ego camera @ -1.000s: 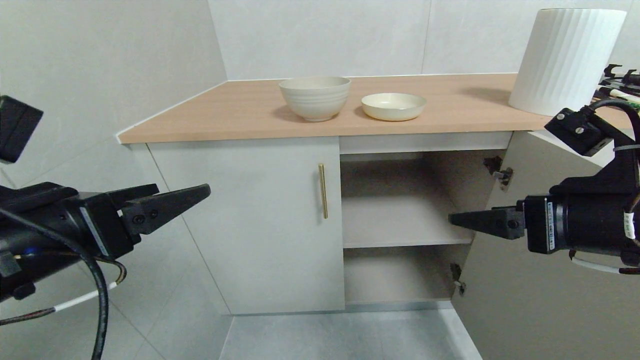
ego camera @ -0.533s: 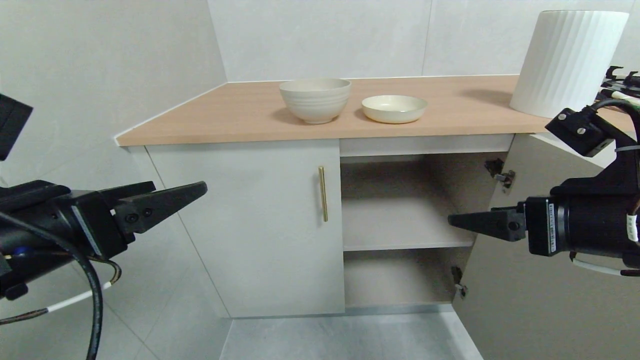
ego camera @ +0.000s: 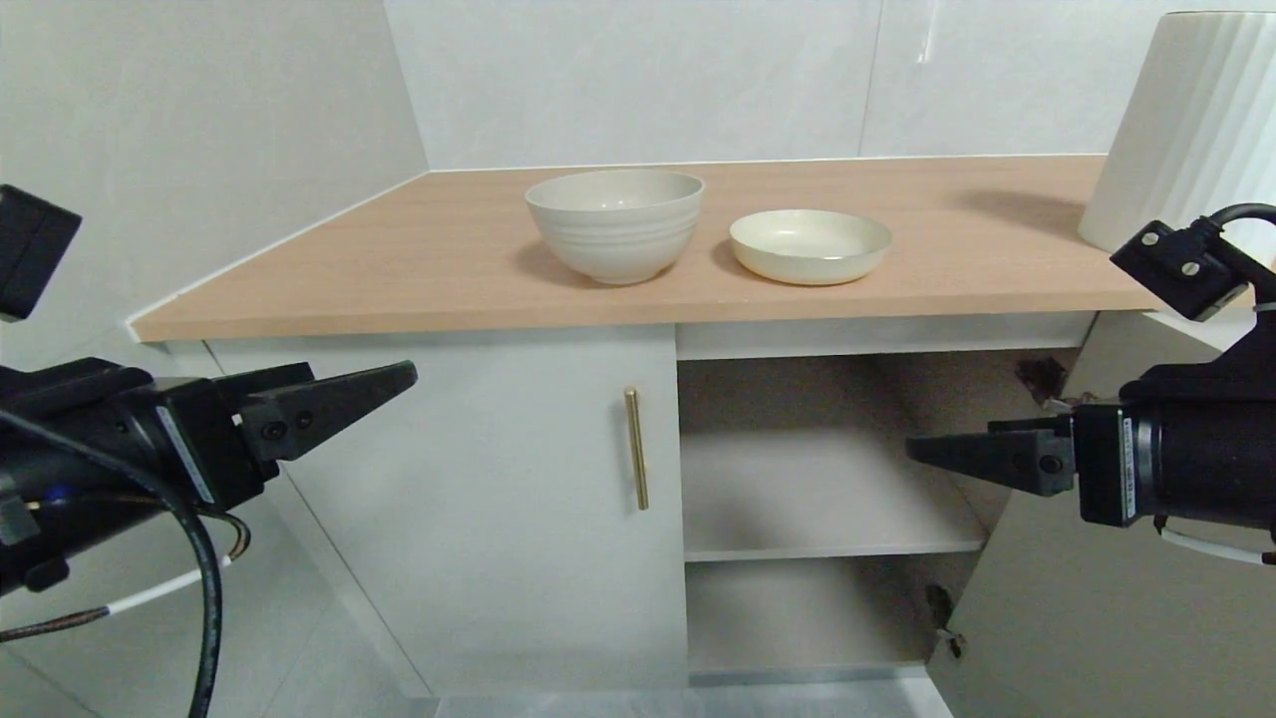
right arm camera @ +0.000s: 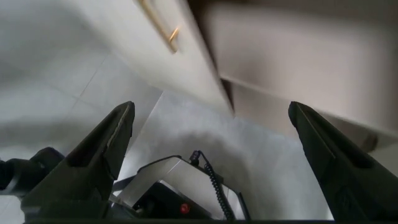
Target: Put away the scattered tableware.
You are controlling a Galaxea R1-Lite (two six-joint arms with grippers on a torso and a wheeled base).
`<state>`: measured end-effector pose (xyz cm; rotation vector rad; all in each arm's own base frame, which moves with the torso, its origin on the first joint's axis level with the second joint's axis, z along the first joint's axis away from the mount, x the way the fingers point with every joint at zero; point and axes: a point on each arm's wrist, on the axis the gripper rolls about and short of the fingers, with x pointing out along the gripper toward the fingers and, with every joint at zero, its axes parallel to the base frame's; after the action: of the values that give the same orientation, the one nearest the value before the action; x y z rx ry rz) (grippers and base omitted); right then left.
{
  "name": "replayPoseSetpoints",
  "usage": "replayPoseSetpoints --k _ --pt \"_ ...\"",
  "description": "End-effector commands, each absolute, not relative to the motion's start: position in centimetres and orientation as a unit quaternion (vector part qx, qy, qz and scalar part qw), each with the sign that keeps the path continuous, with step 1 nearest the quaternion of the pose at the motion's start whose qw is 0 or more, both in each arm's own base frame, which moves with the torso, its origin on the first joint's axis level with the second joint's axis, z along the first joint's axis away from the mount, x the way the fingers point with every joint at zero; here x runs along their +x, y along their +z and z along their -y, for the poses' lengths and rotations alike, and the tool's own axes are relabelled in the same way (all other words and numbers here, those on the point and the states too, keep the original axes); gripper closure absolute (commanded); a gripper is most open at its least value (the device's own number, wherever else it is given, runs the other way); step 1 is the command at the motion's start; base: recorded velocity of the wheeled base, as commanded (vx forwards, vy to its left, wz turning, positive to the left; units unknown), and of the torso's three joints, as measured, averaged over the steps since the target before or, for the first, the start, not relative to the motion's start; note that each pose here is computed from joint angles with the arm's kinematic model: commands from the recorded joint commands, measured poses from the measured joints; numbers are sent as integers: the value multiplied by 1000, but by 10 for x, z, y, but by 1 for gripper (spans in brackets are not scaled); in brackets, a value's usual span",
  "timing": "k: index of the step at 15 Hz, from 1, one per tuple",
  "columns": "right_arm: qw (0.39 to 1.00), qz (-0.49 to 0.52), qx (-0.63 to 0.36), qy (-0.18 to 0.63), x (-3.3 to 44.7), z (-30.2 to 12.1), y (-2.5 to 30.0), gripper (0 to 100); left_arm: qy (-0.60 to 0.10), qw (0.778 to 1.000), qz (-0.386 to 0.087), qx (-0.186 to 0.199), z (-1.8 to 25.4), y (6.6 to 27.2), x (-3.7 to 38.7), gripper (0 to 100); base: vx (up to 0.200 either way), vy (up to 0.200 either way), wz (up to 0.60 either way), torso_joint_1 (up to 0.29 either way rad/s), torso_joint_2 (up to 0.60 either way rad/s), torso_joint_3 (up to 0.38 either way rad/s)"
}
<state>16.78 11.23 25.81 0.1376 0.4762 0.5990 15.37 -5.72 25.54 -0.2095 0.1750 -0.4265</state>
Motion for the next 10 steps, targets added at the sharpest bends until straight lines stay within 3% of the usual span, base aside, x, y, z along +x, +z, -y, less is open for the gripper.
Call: replayPoseSetpoints --k 1,10 --pt "925 -228 67 295 165 -111 259 0 -211 968 -88 -105 57 255 154 0 200 0 0 2 7 7" --pt "920 -227 56 315 160 -109 257 0 -211 968 -88 -106 57 255 154 0 0 0 0 0 0 0"
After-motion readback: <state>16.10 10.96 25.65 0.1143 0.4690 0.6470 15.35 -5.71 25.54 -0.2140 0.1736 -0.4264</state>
